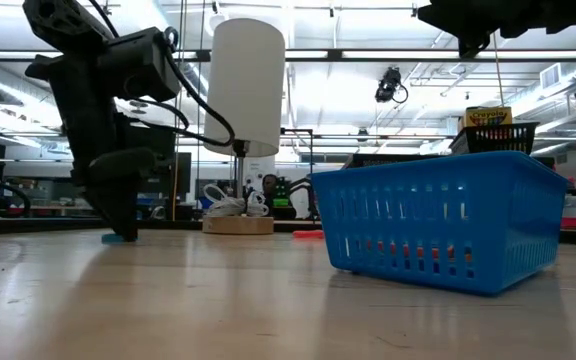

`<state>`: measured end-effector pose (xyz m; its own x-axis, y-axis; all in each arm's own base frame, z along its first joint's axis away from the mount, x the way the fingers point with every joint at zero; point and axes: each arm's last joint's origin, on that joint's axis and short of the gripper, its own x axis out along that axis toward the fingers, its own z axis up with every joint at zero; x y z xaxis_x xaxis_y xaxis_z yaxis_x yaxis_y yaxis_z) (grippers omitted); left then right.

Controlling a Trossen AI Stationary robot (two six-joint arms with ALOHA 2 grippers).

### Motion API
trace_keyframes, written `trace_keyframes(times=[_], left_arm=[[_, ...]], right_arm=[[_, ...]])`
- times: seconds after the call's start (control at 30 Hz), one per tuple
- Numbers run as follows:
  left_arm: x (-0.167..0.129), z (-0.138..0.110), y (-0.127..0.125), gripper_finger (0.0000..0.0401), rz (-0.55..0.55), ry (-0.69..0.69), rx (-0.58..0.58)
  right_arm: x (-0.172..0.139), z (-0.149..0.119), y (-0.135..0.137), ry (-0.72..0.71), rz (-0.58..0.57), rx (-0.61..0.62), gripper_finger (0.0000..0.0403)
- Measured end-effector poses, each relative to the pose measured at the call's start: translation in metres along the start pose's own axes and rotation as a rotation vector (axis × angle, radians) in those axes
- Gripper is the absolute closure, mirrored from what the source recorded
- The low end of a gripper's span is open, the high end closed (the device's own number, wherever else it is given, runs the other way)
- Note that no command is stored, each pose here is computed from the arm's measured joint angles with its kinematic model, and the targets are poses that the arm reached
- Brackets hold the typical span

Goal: Pick & Place Office Desk Supplies
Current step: Put the blue rubber band into the blue bin

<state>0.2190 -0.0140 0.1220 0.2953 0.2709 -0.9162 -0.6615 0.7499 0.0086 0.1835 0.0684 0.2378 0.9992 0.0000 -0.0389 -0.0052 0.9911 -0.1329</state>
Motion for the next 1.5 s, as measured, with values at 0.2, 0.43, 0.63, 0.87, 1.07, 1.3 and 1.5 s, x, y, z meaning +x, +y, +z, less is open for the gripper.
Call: trace_keyframes(times=[0.2,0.43,0.63,0.87,1.07,1.3,1.5], left_arm=[[0.001,0.0,0.001,0.0384,0.019,-0.014,0.041],[-0.003,0.004,-0.01,0.0397,-0.017,-0.09,0.122],[-0.025,0.017,-0.04,0.0398,-0.11,-0.234,0.205],[-0.06,0.033,-0.077,0.0399,-0.23,-0.418,0.308],[-0.092,0.046,-0.105,0.04,-0.434,-0.566,0.415],[-0.08,0.053,-0.128,0.04,-0.682,-0.6,0.488],[-0.034,0.055,-0.142,0.04,-0.747,-0.548,0.529]], right_arm=[[0.0,0.0,0.0,-0.002,0.001,0.007,0.0254],[0.0,0.0,0.0,-0.002,0.001,0.007,0.0254],[0.0,0.0,0.0,-0.001,0.001,0.007,0.0254],[0.0,0.0,0.0,0.0,0.001,0.006,0.0254],[0.0,0.0,0.0,0.0,0.001,0.007,0.0254],[0.0,0.001,0.0,-0.011,0.0,0.01,0.0254],[0.0,0.001,0.0,-0.013,0.0,0.011,0.0254]])
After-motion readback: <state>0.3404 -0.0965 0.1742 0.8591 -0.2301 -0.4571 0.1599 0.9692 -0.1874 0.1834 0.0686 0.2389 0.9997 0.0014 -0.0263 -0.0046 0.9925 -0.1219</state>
